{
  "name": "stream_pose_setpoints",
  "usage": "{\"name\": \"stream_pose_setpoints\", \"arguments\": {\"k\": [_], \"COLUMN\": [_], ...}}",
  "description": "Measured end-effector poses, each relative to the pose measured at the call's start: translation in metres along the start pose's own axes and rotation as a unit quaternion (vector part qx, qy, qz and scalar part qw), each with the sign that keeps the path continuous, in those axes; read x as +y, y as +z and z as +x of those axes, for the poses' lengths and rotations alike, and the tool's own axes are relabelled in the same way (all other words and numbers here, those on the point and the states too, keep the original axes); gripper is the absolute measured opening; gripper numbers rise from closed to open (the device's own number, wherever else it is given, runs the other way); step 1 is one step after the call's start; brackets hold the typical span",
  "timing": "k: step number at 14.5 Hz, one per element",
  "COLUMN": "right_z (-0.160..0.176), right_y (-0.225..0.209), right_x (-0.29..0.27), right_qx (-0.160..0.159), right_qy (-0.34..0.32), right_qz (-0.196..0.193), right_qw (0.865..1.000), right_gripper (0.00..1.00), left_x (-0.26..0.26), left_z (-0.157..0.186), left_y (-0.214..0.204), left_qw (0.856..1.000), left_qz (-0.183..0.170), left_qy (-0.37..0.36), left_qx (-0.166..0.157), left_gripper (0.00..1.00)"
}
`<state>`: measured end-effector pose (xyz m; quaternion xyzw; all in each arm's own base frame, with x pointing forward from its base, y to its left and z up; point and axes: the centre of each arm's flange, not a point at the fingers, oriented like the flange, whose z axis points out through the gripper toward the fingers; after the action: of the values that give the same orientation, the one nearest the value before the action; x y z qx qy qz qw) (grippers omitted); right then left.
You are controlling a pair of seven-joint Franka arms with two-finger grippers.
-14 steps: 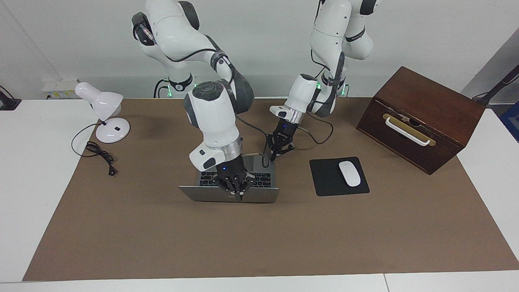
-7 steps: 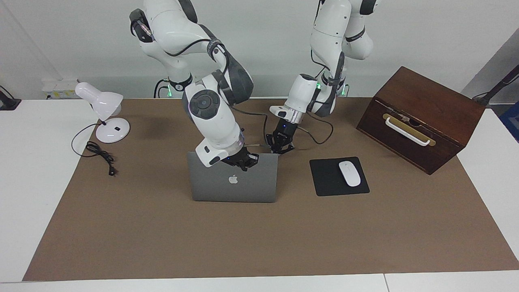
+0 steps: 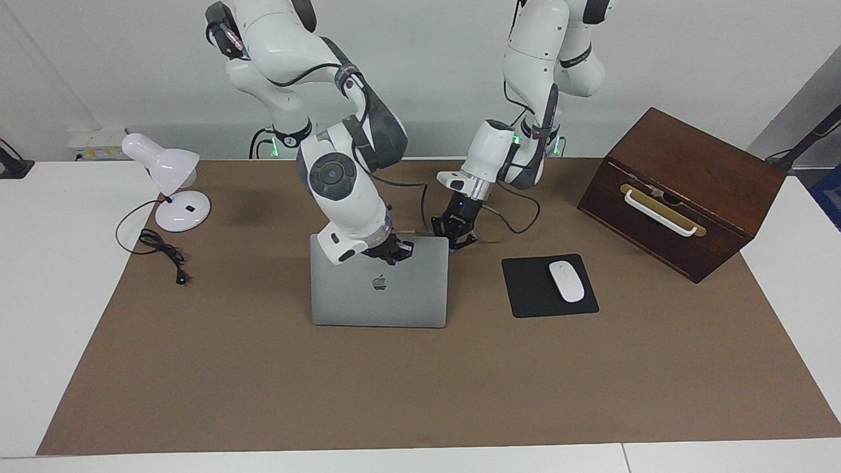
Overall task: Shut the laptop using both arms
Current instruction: 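Push the laptop screen down toward the keyboard with the right gripper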
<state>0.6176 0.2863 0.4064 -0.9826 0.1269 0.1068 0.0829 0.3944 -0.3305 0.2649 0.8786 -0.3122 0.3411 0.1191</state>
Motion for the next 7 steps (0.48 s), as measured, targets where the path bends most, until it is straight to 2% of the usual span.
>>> {"name": "stream_pose_setpoints", "arguments": {"k": [7], "right_z": [-0.014], "right_y": [0.026], "right_x": [0.01], "right_qx": [0.009], "right_qy": [0.003], "right_qz": [0.0], "right_qw": [1.0], "right_gripper": [0.01], "left_x": [0.0], "left_z": [0.0], "left_y": [0.0], "left_qw": [1.0], "left_qz": [0.0], "left_qy": [0.0], "left_qx": [0.0], "left_gripper": [0.01]}}
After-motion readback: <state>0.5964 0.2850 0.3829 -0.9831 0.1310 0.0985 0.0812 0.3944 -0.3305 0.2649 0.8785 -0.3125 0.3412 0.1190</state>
